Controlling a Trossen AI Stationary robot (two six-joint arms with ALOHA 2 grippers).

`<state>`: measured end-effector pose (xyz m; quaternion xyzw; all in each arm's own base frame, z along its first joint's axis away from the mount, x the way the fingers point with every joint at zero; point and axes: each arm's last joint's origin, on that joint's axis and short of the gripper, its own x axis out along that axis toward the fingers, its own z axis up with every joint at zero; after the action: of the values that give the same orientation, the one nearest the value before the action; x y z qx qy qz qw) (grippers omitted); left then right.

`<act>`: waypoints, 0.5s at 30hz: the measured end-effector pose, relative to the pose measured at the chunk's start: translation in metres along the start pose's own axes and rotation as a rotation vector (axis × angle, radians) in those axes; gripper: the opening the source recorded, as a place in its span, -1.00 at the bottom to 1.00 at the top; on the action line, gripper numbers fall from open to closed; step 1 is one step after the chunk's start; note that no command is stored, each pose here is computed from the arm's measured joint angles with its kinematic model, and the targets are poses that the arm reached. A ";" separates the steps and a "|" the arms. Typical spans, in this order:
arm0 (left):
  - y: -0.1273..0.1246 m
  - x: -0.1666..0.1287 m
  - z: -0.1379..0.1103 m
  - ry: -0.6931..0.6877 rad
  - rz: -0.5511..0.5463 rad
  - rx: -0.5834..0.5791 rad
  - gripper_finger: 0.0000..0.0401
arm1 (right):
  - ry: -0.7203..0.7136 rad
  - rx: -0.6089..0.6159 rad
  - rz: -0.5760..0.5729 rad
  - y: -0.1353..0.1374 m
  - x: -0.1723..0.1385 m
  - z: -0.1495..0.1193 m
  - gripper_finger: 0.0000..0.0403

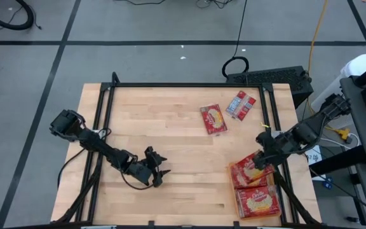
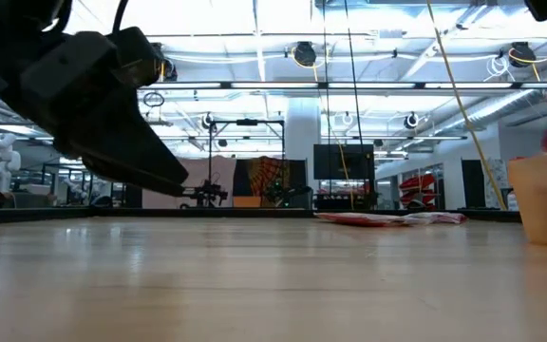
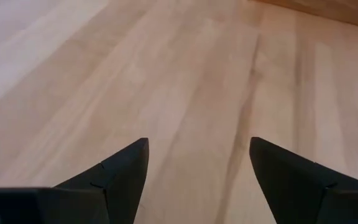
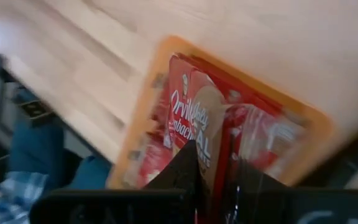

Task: Sort popcorn bags into baskets
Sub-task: Put the popcorn pack into the orange bin

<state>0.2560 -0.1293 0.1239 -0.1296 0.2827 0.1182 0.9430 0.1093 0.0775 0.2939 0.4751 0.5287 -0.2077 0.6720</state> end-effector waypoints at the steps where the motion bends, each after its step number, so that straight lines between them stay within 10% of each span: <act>1: -0.001 -0.001 -0.001 0.001 -0.005 0.002 0.41 | 0.002 0.006 -0.022 -0.002 0.000 -0.001 -0.92; 15: -0.003 -0.002 -0.002 -0.005 -0.002 -0.022 0.41 | -0.059 -0.031 -0.053 -0.001 0.006 -0.019 -0.93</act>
<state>0.2540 -0.1328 0.1240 -0.1402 0.2789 0.1207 0.9423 0.1008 0.0942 0.2884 0.4444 0.5242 -0.2309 0.6888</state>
